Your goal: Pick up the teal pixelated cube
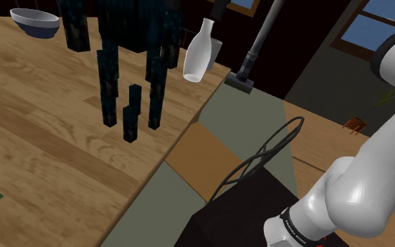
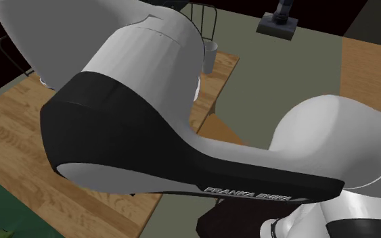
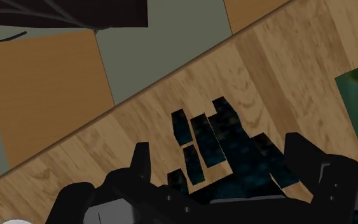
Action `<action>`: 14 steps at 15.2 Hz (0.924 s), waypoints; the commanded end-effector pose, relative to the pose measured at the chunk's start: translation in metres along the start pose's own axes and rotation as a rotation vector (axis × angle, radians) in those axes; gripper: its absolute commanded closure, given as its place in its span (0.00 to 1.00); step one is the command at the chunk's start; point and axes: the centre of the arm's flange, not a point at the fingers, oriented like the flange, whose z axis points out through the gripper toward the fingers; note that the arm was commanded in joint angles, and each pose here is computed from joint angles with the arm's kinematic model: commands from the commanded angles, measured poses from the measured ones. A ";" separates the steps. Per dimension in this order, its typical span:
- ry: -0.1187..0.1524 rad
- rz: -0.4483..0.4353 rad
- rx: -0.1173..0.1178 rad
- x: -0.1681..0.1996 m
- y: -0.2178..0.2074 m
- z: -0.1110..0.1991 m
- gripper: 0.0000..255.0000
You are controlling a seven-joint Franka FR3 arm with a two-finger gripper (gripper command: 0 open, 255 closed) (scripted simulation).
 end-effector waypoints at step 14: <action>0.001 0.001 0.001 0.001 -0.003 0.032 1.00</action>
